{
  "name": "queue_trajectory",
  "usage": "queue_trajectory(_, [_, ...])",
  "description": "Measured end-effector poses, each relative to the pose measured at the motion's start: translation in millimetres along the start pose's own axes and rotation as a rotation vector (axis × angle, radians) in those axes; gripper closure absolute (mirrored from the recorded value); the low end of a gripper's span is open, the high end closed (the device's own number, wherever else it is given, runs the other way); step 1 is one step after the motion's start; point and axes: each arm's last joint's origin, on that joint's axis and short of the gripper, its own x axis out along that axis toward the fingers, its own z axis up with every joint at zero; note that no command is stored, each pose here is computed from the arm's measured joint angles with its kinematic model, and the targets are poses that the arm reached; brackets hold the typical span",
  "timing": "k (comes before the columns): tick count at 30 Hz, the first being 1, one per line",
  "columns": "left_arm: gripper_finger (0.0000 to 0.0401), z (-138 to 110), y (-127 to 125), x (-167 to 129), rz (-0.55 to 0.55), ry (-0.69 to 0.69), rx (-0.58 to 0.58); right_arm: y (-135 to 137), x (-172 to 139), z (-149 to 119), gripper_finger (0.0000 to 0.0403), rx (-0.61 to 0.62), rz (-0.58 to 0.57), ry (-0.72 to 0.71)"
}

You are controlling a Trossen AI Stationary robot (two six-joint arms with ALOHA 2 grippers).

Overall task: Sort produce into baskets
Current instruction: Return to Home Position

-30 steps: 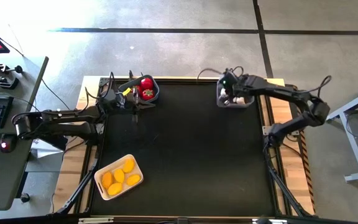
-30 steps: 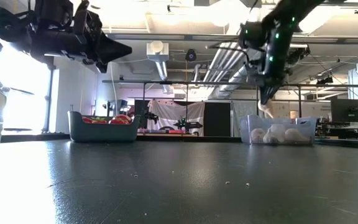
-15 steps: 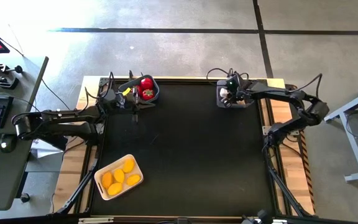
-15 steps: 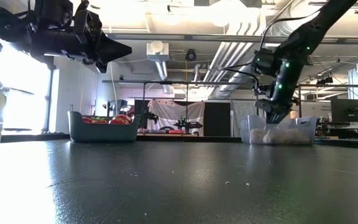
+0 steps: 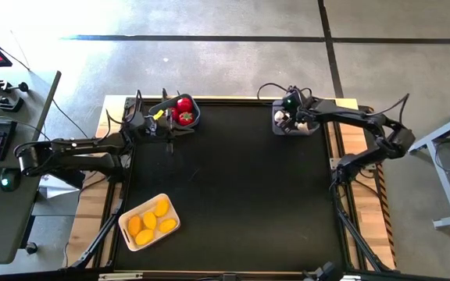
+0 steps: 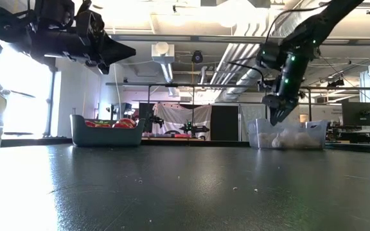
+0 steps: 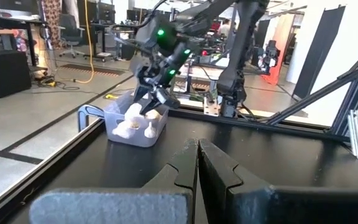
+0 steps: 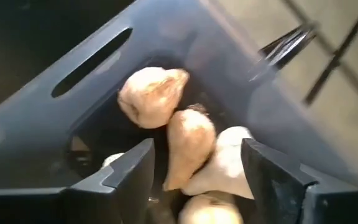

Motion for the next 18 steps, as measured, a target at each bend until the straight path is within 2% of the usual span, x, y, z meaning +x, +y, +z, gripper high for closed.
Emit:
queue_trajectory(3, [0.0401, 0.1, 0.0, -0.1, 0.000, -0.001, 0.002, 1.9, -8.8, 0.5, 0.0210, -0.036, -0.076, -0.023])
queue_trajectory(8, [0.0401, 1.0, -0.4, -0.7, 0.003, -0.005, 0.011, 5.3, -28.2, 4.2, 0.0361, -0.041, -0.048, -0.122])
queue_trajectory(9, [0.0401, 1.8, -0.7, -1.0, 0.007, -0.011, 0.012, 7.1, -32.2, 5.1, 0.0381, -0.052, -0.036, -0.145])
queue_trajectory(10, [0.0401, 2.4, -1.3, -1.2, 0.006, -0.014, 0.014, 8.9, -36.3, 5.9, 0.0389, -0.056, -0.021, -0.169])
queue_trajectory(14, [0.0401, 2.9, -6.7, -0.3, -0.011, -0.019, 0.034, 19.5, -48.1, 8.4, 0.0379, -0.072, 0.039, -0.267])
queue_trajectory(18, [0.0401, -0.2, -12.9, 3.4, -0.028, -0.003, 0.037, 39.1, -50.5, -2.9, 0.0400, -0.087, 0.146, -0.456])
